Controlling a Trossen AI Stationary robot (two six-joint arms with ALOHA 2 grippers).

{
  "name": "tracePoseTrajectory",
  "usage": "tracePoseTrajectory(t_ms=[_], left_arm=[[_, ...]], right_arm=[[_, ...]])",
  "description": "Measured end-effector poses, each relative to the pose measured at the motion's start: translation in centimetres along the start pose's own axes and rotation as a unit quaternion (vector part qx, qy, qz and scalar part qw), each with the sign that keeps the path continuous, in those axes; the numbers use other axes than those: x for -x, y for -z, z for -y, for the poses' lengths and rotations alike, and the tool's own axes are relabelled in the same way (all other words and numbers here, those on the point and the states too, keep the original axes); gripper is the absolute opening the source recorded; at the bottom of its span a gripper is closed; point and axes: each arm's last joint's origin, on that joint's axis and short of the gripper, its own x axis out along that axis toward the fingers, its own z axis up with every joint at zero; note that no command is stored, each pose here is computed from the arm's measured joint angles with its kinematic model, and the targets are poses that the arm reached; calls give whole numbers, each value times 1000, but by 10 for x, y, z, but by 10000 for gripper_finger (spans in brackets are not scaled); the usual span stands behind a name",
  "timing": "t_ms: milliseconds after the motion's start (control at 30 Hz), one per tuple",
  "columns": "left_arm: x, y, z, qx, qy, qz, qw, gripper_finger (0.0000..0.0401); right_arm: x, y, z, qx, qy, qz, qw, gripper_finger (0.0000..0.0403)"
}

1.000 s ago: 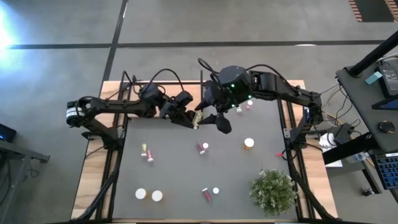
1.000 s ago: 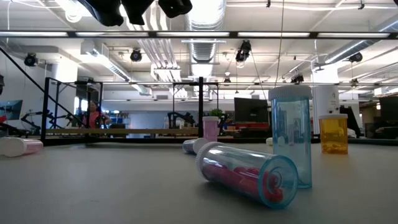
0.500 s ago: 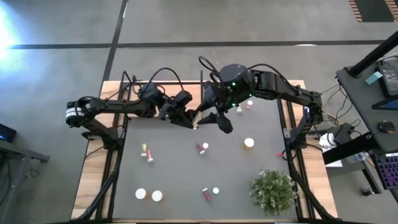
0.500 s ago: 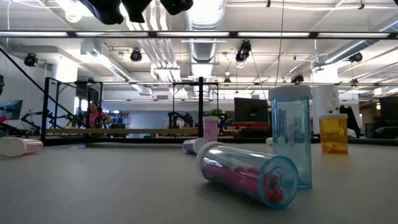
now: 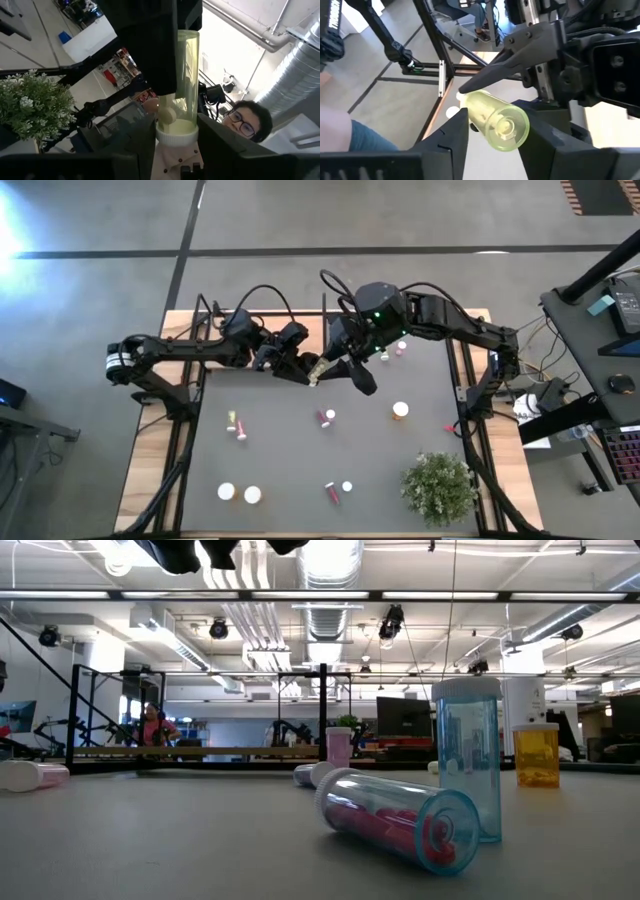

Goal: Pick and place medicine bottles onto shelf by color
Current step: Put the middle yellow pill bottle on the shelf

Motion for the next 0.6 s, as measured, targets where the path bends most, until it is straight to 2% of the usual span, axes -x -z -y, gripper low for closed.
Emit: tracePoseTrajectory(t_ms=[267, 600], left_arm=[[0, -1, 0, -1, -2, 12, 1000, 116], [0, -2, -1, -42, -10, 29, 999, 116]], right_arm=[[1, 0, -1, -9, -6, 0, 1000, 83], [6, 1, -3, -17, -1, -7, 1000, 78]])
